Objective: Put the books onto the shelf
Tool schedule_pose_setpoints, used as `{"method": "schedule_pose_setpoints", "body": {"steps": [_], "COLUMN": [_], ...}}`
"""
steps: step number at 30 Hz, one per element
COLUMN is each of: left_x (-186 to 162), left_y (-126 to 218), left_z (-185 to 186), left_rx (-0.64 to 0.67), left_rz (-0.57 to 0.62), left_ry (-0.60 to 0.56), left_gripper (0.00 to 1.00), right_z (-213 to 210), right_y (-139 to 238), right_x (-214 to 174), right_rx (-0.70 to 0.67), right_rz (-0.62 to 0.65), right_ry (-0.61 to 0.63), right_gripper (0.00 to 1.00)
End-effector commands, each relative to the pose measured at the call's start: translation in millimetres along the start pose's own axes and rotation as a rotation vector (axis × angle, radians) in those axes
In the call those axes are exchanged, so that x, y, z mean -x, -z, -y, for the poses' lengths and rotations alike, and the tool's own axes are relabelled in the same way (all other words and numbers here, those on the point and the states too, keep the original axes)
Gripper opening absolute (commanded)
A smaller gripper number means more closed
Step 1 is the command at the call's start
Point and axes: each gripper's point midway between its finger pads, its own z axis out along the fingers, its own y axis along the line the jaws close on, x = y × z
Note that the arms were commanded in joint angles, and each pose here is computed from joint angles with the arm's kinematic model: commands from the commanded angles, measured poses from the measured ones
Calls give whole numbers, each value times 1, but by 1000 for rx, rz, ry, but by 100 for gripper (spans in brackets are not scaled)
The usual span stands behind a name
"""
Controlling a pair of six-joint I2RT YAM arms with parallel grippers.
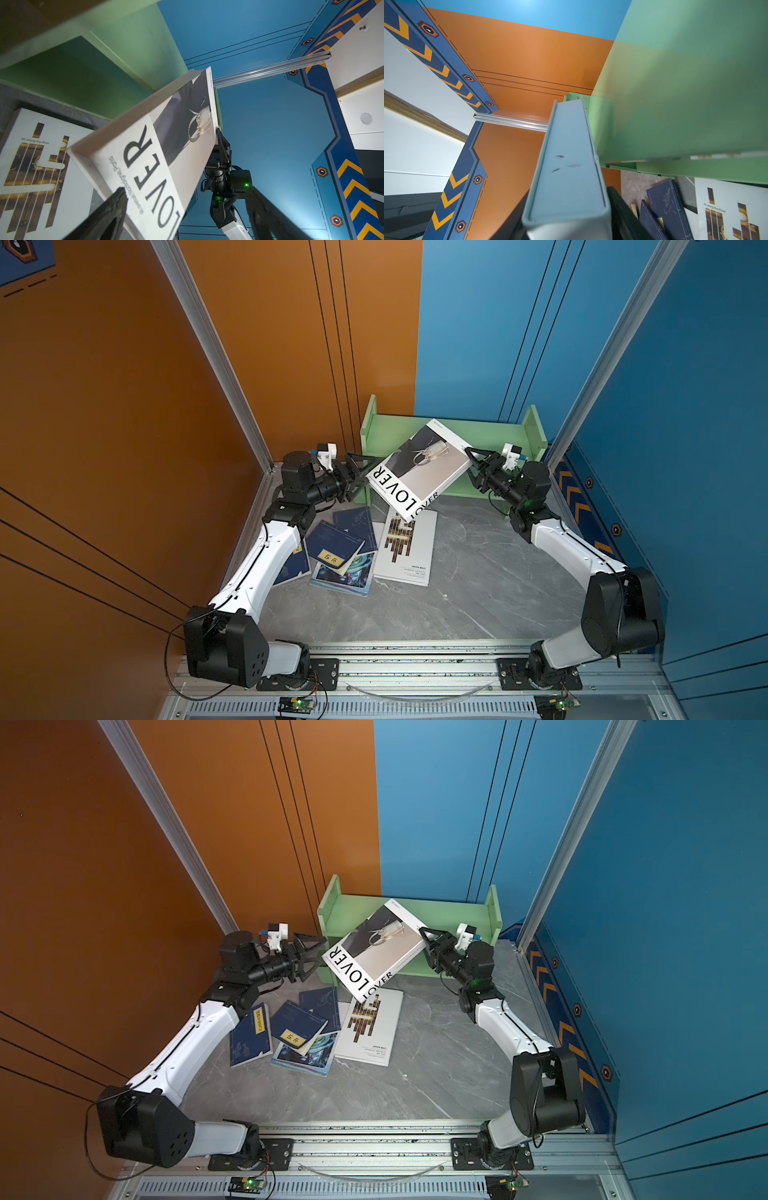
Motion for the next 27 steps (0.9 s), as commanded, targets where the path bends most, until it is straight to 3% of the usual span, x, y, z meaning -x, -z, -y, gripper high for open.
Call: {"method": "schedule_pose_setpoints", "body": {"steps": [1, 9, 19, 24, 27], "left_x": [0, -18, -81, -88, -91], "left_y": [11, 22, 31, 31, 28], "left_z": [0, -18, -24, -20, -17], "left_rx": [28, 72, 83, 70, 54], "left_rz": [31, 45, -16, 6, 10], "left_ry": [-53, -66, -138, -171, -178], "left_gripper": [90, 89, 88, 88, 82], "right_z": [-11, -10, -12, -17, -17], "right_y": [3, 0, 1, 6, 11], "right_x": [11, 14, 18, 23, 26], "right_rx": [45, 39, 16, 26, 23], "right_rz": [55, 79, 124, 153, 172], "right_ry": [6, -18, -43, -61, -80], "right_gripper": [53, 50, 48, 47, 47]}}
